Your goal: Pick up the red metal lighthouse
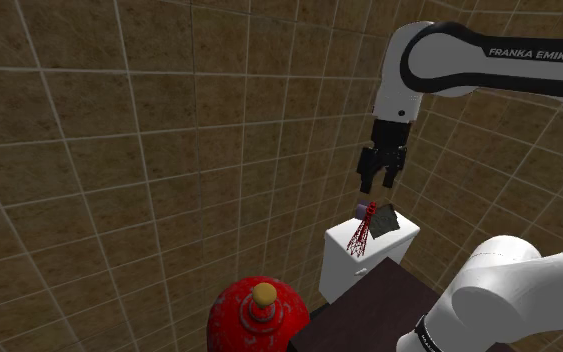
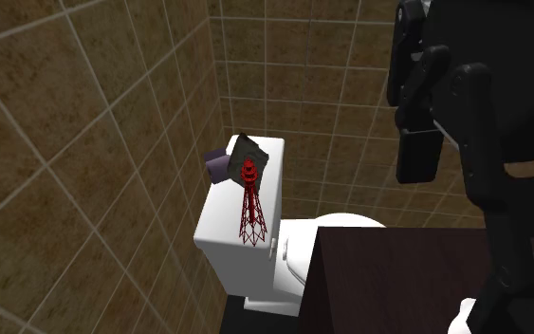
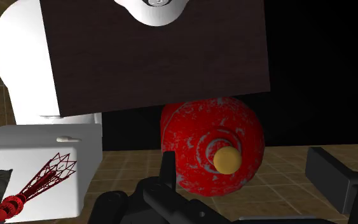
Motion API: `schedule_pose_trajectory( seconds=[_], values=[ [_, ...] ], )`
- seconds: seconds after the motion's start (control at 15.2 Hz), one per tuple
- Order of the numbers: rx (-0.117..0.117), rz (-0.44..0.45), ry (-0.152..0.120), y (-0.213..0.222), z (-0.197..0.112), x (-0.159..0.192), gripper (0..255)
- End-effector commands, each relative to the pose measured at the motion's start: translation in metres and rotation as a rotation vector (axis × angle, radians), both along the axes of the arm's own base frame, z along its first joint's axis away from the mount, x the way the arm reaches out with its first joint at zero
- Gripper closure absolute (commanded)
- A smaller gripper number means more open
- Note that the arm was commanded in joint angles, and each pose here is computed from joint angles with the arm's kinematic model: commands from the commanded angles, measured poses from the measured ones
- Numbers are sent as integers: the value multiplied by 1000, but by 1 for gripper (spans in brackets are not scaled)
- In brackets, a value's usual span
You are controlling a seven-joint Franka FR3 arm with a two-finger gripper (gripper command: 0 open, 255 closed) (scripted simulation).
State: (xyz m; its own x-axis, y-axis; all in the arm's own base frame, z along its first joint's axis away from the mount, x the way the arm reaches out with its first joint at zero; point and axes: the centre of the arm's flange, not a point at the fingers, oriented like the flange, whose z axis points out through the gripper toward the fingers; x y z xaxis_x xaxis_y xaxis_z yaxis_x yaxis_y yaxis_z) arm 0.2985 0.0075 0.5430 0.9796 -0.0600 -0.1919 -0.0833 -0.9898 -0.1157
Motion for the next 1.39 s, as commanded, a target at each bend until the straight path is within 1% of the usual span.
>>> schedule_pose_trajectory(
  seconds=[0.0, 0.66, 1.32],
  values=[
    [0, 0, 0, 0, 0, 0, 0],
    [-1, 22, -124, -104, -74, 8, 0],
    [-3, 43, -247, -208, -145, 28, 0]
  ],
)
